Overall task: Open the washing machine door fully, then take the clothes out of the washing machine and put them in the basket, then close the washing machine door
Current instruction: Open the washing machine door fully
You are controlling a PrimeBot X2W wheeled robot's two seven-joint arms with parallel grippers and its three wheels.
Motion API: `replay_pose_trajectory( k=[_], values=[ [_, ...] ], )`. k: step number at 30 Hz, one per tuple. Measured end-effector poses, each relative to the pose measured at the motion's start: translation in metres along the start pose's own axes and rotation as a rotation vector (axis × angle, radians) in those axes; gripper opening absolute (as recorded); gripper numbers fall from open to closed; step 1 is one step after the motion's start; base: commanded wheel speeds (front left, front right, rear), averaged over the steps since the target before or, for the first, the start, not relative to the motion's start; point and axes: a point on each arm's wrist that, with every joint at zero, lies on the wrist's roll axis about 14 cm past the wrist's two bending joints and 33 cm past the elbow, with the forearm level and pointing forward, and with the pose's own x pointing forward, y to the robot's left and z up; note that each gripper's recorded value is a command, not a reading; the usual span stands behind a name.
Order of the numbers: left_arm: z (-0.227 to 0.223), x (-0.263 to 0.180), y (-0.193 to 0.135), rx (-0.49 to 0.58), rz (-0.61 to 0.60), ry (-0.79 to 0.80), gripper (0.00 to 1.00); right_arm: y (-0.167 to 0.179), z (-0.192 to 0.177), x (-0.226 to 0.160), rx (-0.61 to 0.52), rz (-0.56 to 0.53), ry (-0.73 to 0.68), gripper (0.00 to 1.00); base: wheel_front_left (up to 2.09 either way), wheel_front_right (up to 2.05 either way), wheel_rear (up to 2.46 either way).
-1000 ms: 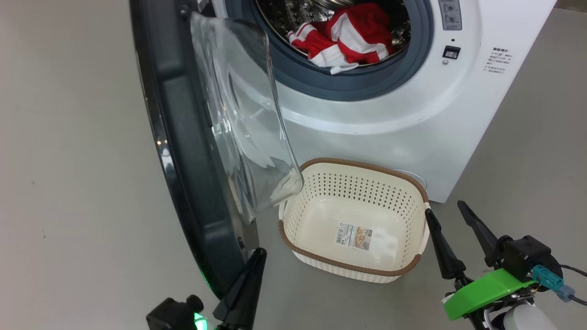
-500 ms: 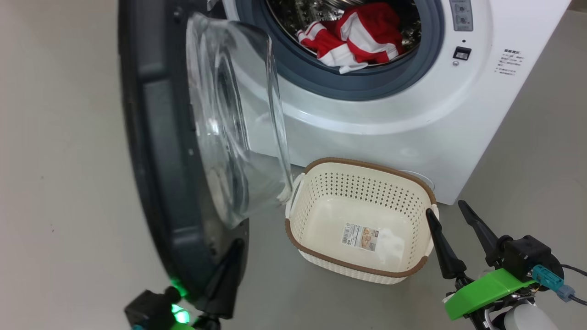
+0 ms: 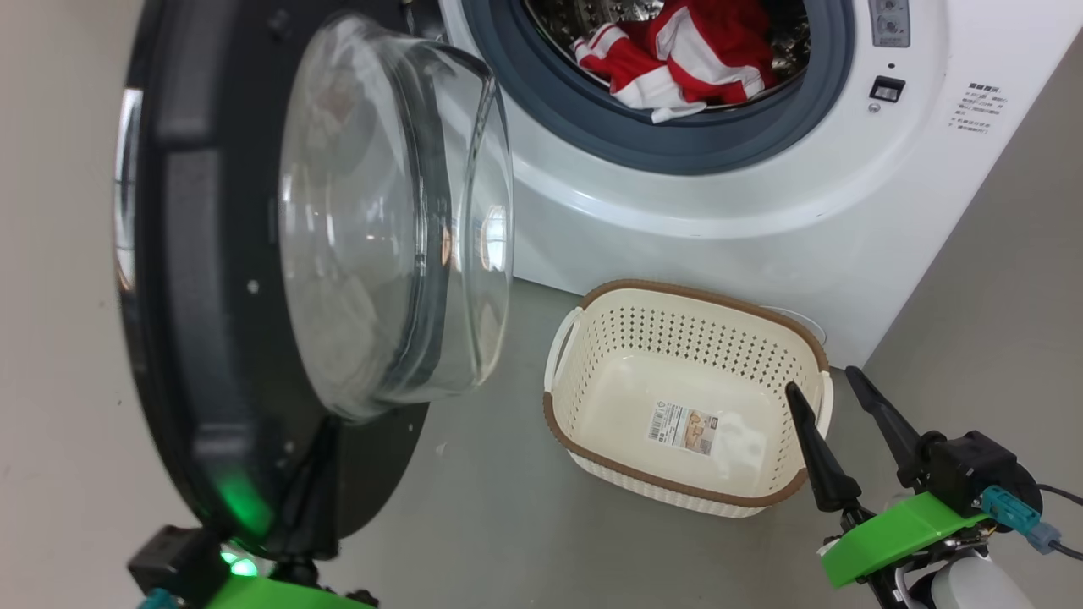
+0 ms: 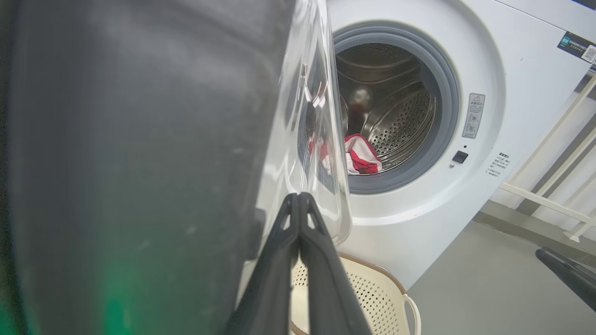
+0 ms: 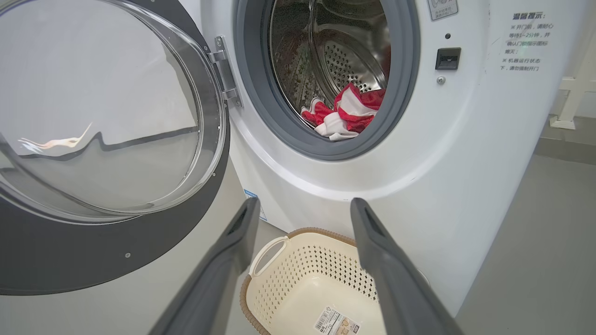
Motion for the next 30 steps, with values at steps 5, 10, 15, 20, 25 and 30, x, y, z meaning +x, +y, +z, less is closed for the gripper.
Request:
replay_pose_trajectory(
  k=[5, 10, 15, 20, 25, 30],
  values=[
    [0.007, 0.005, 0.022, 0.026, 0.067, -0.016, 0.0, 0.001, -0.002, 0.006, 0.0, 0.01, 0.002, 1.0, 0.0, 0.0, 0.0],
    [0.012, 0.008, 0.045, 0.052, 0.136, -0.024, 0.0, 0.001, -0.005, 0.009, -0.007, 0.02, 0.01, 1.0, 0.0, 0.0, 0.0],
    [0.02, 0.014, 0.062, 0.077, 0.185, -0.044, 0.0, -0.001, -0.009, 0.009, -0.007, 0.023, 0.021, 1.0, 0.0, 0.0, 0.0],
    [0.03, 0.022, 0.08, 0.096, 0.233, -0.063, 0.0, -0.002, -0.012, 0.012, -0.005, 0.026, 0.027, 1.0, 0.0, 0.0, 0.0],
    [0.034, 0.025, 0.097, 0.127, 0.278, -0.062, 0.0, -0.005, -0.012, 0.015, -0.01, 0.026, 0.025, 1.0, 0.0, 0.0, 0.0],
    [0.039, 0.031, 0.11, 0.134, 0.319, -0.068, 0.0, -0.011, -0.017, 0.015, -0.011, 0.018, 0.036, 1.0, 0.0, 0.0, 0.0]
  ],
)
